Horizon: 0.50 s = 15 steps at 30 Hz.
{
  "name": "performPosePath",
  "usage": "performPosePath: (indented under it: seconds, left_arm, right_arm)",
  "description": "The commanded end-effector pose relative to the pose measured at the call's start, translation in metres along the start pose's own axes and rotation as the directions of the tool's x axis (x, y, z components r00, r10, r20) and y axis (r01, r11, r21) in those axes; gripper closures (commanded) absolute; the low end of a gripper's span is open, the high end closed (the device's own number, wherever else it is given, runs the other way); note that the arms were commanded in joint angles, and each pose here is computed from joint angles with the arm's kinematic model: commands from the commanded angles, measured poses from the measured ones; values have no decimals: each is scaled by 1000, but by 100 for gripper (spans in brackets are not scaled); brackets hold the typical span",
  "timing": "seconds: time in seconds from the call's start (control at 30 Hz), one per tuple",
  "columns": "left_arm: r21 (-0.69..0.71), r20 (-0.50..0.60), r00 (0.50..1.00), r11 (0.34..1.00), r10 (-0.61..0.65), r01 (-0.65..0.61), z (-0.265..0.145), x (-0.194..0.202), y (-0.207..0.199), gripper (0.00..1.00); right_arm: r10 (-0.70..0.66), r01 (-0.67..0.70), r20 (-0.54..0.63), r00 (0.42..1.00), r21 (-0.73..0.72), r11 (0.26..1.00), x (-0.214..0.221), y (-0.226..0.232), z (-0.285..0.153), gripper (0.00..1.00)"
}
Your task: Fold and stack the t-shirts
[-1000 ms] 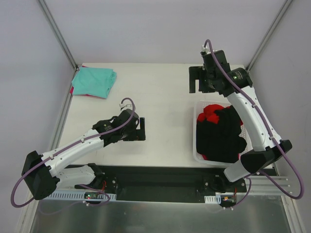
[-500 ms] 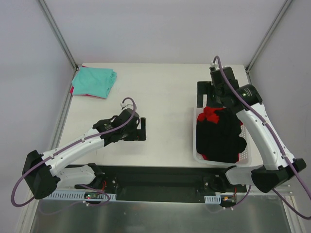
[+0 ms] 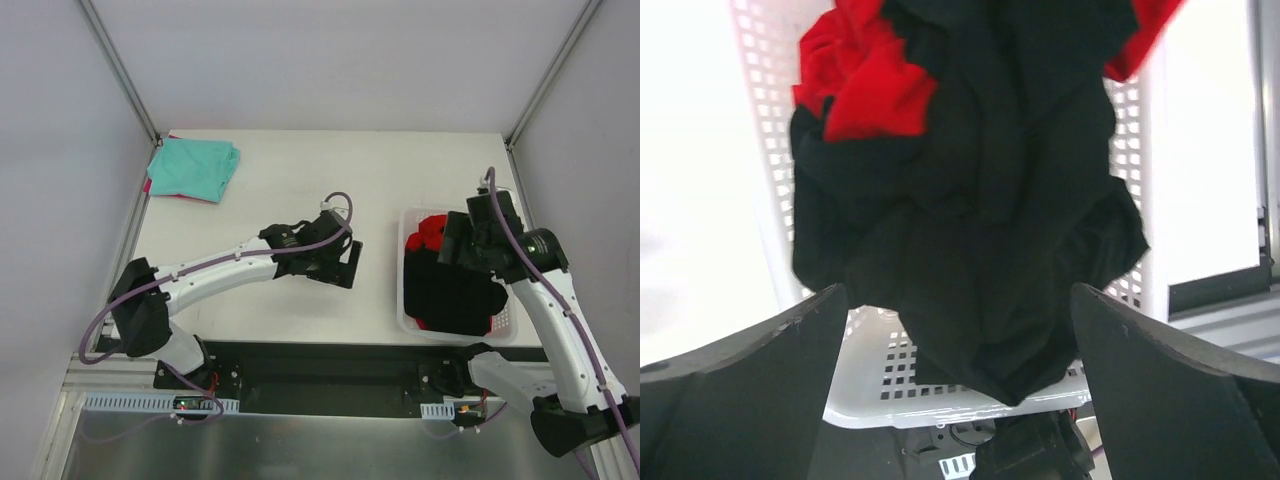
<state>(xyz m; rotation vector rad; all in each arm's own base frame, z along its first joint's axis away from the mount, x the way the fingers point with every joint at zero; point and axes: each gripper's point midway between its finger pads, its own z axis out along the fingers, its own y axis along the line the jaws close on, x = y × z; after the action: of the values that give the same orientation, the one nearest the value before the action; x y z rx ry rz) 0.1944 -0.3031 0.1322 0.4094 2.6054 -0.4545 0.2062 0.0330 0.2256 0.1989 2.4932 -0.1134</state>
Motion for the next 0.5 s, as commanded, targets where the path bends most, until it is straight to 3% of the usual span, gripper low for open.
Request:
performPosePath:
  seconds: [0.0,0.17,0.33,0.47]
  left_arm:
    - [51,24,997,996,73,-74,2,-15,-42,1]
    - [98,32,993,988,113,-116,13,-17,-91,1]
    - [101,40,993,988,109,-113,20,-20,-105,1]
    - [110,43,994,988,103,-108,24,-21,-113,1]
  right_arm:
    - [74,-76,18,997,80,994,16,-32,-12,4]
    - [129,-137,56,990,202,970,24,-64,-30,4]
    - [176,-213,160,971,250,945,29,-89,-55,4]
    - [182,-214,147,972,238,948,39,-91,-61,4]
